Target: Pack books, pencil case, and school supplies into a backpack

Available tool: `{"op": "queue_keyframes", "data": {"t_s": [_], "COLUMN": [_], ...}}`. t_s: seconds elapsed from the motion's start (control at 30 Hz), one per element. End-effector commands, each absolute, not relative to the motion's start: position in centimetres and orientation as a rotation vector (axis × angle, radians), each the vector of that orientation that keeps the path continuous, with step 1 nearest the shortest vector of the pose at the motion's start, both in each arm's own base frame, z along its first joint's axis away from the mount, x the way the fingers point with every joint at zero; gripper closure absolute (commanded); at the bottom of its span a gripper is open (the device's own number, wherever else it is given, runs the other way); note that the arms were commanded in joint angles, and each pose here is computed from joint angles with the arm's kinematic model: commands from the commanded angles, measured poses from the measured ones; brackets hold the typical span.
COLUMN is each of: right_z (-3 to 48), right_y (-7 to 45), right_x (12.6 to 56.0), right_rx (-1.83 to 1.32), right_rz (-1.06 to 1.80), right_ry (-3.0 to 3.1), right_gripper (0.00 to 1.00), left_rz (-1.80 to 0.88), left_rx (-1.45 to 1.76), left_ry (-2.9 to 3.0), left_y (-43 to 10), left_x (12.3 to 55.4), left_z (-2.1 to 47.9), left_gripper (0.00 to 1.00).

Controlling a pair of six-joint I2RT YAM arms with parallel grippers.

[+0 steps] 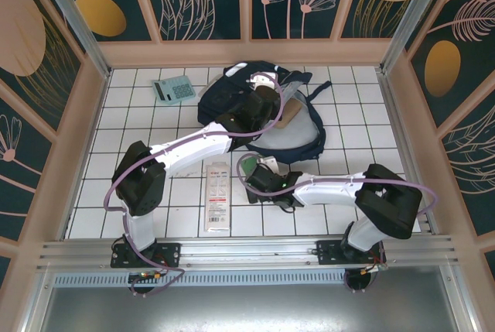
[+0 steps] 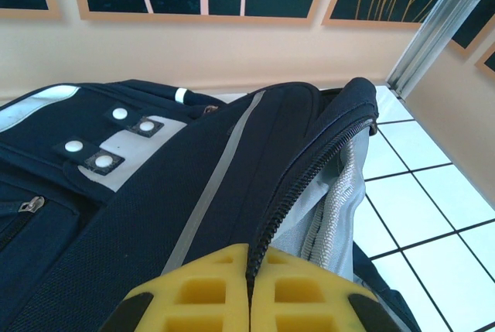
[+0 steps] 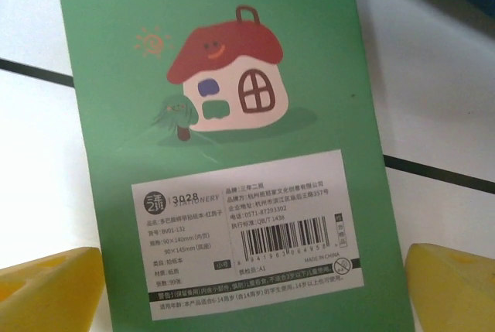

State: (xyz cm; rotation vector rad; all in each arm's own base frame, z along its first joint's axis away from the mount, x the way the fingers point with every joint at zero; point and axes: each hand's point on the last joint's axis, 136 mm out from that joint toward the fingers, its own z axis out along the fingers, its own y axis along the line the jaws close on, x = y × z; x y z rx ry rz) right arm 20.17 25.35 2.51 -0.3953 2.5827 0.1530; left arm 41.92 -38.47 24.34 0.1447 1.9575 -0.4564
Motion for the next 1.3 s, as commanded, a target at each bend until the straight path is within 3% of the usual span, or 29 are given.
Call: {"op": "queue_keyframes", "data": {"t_s": [0.0,0.2,0.5,0.57,0.9,1.27], "right_z": [2.5,2.1,0.5,0.5,4.8,10.1], "right_y": [25.3,26.4,25.6,25.4,25.8,23.0], "right_x": [19.9,19.0,19.4,19.5,18.1,18.7], "right_rx": [-0.484,-0.569,-0.573,-0.558,-0.537,-0.359], "right_rz": [0.217,0.298,0.103,0.076,0.184,0.308], "right_ry": [2.583,2.583,2.591,2.582,2.423,2.265], "right_gripper": [0.01,0.01,0.01,0.07,0.18,0.18], "left_rz": [-0.415,-0.412,-0.410,-0.408,-0.395,-0.420], "left_rx": [0.058,0.060,0.061,0.061,0.054,0.026], "left_ry": [1.926,1.929,1.931,1.931,1.919,1.886], "left_y": [-36.6,-36.7,-36.7,-36.7,-36.3,-35.7], "left_x": [43.7,43.8,43.9,43.8,43.9,43.7], "left_z": [25.2,25.0,25.1,25.1,25.7,27.8], "left_gripper": [1.00,1.00,1.00,1.00,1.00,1.00]}}
